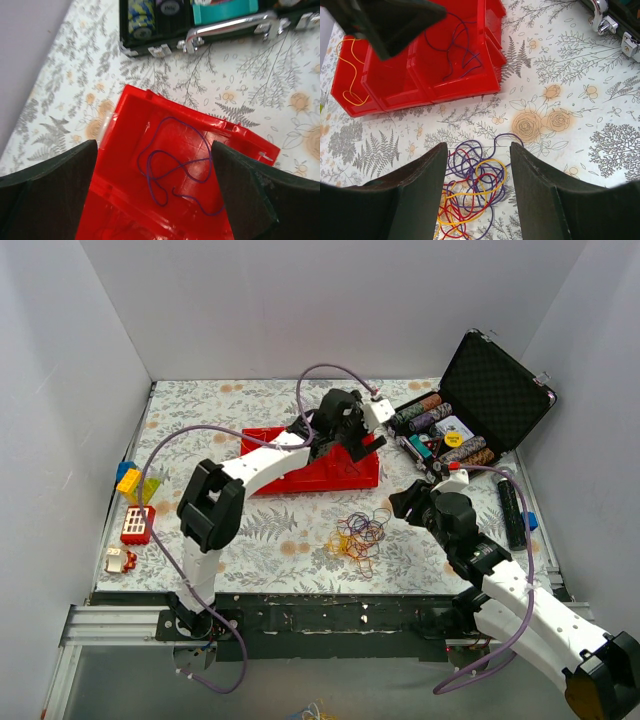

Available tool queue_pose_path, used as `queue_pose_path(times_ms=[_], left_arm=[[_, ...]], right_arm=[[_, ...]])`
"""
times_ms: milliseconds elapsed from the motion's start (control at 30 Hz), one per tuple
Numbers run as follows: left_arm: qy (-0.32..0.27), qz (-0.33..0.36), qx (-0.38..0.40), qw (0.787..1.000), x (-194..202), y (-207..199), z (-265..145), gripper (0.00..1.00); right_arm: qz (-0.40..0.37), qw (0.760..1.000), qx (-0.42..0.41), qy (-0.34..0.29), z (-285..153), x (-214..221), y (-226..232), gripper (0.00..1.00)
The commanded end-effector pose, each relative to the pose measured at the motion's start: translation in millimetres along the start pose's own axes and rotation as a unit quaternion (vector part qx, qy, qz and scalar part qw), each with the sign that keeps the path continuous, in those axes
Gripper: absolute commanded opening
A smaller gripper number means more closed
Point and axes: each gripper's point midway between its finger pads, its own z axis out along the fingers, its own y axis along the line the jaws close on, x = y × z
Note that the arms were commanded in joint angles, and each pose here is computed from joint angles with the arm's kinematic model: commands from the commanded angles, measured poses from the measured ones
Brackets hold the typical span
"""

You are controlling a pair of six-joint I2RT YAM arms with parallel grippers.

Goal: Untangle the cables

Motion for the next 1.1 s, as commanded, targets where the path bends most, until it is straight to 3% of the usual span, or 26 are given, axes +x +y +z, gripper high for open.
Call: queue_pose_path(times_ms=[0, 167, 333, 433, 600, 933, 1067], left_arm=[[-0.112, 0.012, -0.018, 0.993, -100.5, 27.8, -82.1, 0.98], [-0.127, 0.035, 0.082, 0.988, -89.5, -22.2, -135.5, 0.98], [-0.068, 0.086, 0.207, 0.972, -4.3, -95.0, -167.7, 0.97], [-0.026, 0.095, 0.248, 0.964, 40.0, -120.1, -168.4, 0.87], [0.007, 0.072, 0.303, 0.95, 67.3, -143.9, -164.9, 0.61], [-0.005, 0.058, 0.303, 0.951, 63.9, -159.2, -131.0, 0.55], [0.007, 0.062, 0.322, 0.945, 71.5, -176.3, -125.9, 0.29]], right_arm=[[-0.007, 1.0, 0.006, -0.016, 0.7, -5.7, -3.4, 0.61], [-0.012, 1.0, 0.004, -0.012, 0.0, -0.3, -6.8, 0.61], [-0.015, 1.0, -0.009, -0.005, -1.8, 10.3, -8.9, 0.6], [-0.02, 1.0, -0.021, 0.001, -2.9, 15.0, -7.5, 0.59], [-0.027, 0.999, -0.036, 0.005, -5.3, 17.3, -3.9, 0.57], [-0.03, 0.997, -0.065, 0.019, -4.6, 26.7, 3.7, 0.52], [-0.03, 0.997, -0.068, 0.022, -3.7, 29.5, 3.6, 0.52]])
